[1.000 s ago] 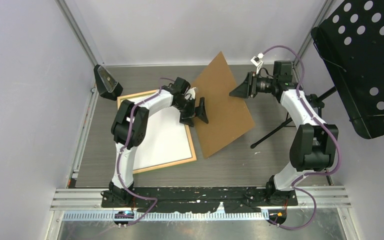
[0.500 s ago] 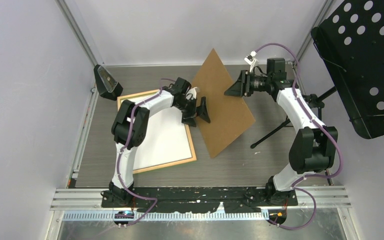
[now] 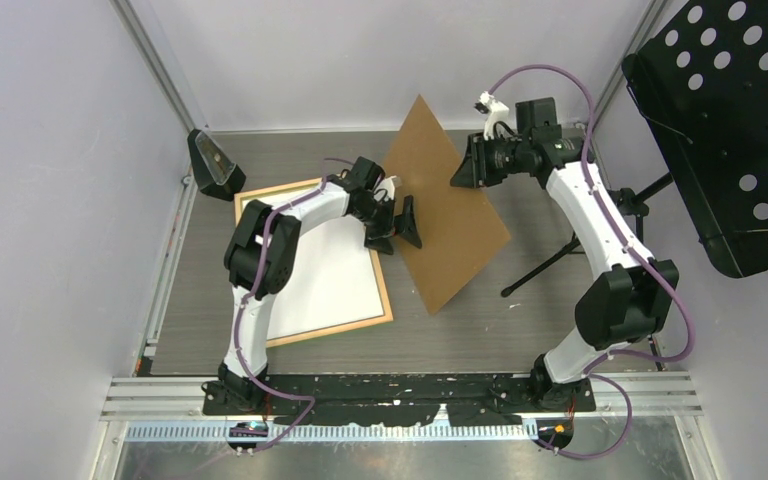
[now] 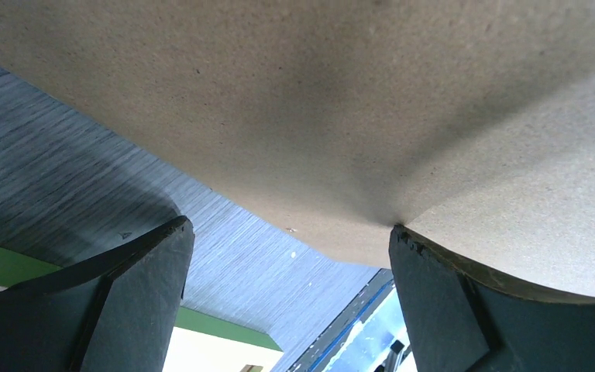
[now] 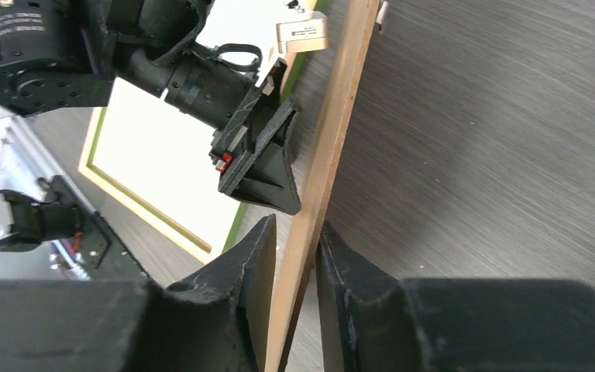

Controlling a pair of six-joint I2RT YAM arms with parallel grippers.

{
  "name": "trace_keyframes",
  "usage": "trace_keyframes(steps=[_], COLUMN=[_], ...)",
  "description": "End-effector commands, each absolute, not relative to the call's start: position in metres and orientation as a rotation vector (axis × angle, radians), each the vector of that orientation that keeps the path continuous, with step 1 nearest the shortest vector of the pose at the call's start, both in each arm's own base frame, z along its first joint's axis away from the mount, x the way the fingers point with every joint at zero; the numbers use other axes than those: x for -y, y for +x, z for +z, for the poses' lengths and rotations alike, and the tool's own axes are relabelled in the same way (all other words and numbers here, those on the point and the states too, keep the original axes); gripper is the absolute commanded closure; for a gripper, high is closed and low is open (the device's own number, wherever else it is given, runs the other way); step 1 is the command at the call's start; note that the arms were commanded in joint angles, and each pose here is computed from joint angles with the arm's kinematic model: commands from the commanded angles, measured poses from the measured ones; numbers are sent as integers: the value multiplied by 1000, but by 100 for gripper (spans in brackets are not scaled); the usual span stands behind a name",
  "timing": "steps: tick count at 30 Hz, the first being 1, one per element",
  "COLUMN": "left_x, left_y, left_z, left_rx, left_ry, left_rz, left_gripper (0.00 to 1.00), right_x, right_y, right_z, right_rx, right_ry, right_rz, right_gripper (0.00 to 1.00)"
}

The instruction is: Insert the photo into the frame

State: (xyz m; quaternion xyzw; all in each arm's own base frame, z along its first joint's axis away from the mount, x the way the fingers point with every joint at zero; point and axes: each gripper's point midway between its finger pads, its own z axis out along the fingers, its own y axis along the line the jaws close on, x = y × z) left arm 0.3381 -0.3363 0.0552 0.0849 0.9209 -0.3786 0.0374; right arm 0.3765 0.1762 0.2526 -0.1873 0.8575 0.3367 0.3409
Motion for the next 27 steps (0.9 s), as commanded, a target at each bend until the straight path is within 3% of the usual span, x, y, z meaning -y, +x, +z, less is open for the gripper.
trace_keyframes(steps=[1,7,18,27], left_x=[341,340,299,262], left_y=[345,348,351,344], left_z=[72,89,160,227], left_rx=[-2754,-2715,-2592,-2469], left_ry=[279,306,289,227], left_rz=[-1168,-1157,-1174,-1235], left_gripper=[3,2,1,1], right_x=[-178,-174,-186,-197], right_y=[371,373,364,369], right_z=[275,285,306,321], right_rx=[-2204,-2184,-2116,-2076], right_ry=[-574,-578,-588,-575], right_rz=[662,432,323,270], right_gripper=[71,78,93,95])
